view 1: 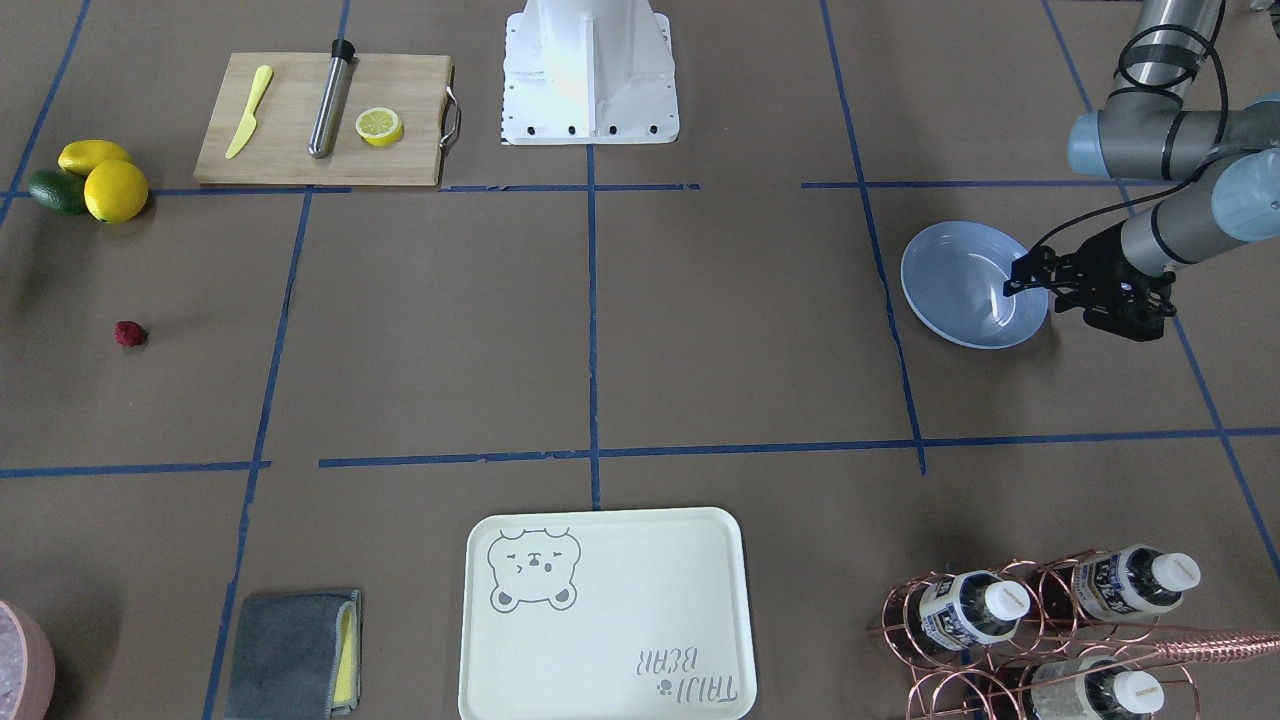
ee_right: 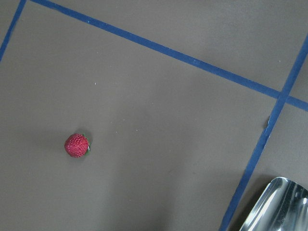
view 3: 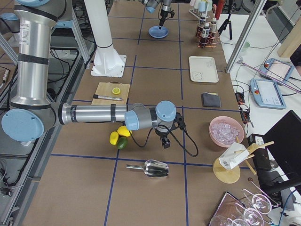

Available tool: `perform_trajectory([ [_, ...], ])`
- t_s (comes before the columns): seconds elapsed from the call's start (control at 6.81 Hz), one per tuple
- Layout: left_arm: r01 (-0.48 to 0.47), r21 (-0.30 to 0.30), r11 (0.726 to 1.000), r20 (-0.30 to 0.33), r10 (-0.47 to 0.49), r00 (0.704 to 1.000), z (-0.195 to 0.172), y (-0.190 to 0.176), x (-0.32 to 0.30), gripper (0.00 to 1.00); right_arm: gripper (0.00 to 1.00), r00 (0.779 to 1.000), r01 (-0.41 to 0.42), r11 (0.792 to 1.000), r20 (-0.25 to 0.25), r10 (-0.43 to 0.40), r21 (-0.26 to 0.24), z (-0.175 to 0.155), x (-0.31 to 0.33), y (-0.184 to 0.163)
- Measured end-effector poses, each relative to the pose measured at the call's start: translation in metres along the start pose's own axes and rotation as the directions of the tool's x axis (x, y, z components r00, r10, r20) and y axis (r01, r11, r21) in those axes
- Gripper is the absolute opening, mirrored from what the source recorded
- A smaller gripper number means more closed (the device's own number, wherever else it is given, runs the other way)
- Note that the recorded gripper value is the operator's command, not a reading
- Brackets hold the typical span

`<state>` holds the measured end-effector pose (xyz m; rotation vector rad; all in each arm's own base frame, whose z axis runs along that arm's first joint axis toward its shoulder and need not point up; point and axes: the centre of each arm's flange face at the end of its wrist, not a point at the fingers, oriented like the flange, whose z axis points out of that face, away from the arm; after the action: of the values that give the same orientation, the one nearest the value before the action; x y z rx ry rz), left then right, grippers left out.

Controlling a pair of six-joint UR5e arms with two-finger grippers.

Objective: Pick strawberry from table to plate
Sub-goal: 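Reach the left gripper down and grasp the rim of the light blue plate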

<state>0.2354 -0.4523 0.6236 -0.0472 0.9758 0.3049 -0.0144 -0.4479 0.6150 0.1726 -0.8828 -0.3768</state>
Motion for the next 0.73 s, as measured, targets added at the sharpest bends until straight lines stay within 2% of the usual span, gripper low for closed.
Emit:
perform_trajectory([
  [0.15,-0.001,-0.002,1.000,0.000,0.001,1.000,0.001,-0.001,0.002,0.00,1.00,1.000,0.000,1.000,0.001,0.000,0.000,0.000,0.000,0.000],
  [0.44,0.050,0.003,0.999,-0.007,-0.050,0.999,-0.001,-0.005,0.012,0.00,1.00,1.000,0.000,1.000,0.002,0.000,0.000,0.000,0.000,0.000],
  [0.73,0.212,0.049,0.976,-0.058,-0.209,0.976,-0.027,-0.027,0.063,0.00,1.00,1.000,0.001,1.000,0.004,-0.001,0.001,0.000,-0.001,0.000],
])
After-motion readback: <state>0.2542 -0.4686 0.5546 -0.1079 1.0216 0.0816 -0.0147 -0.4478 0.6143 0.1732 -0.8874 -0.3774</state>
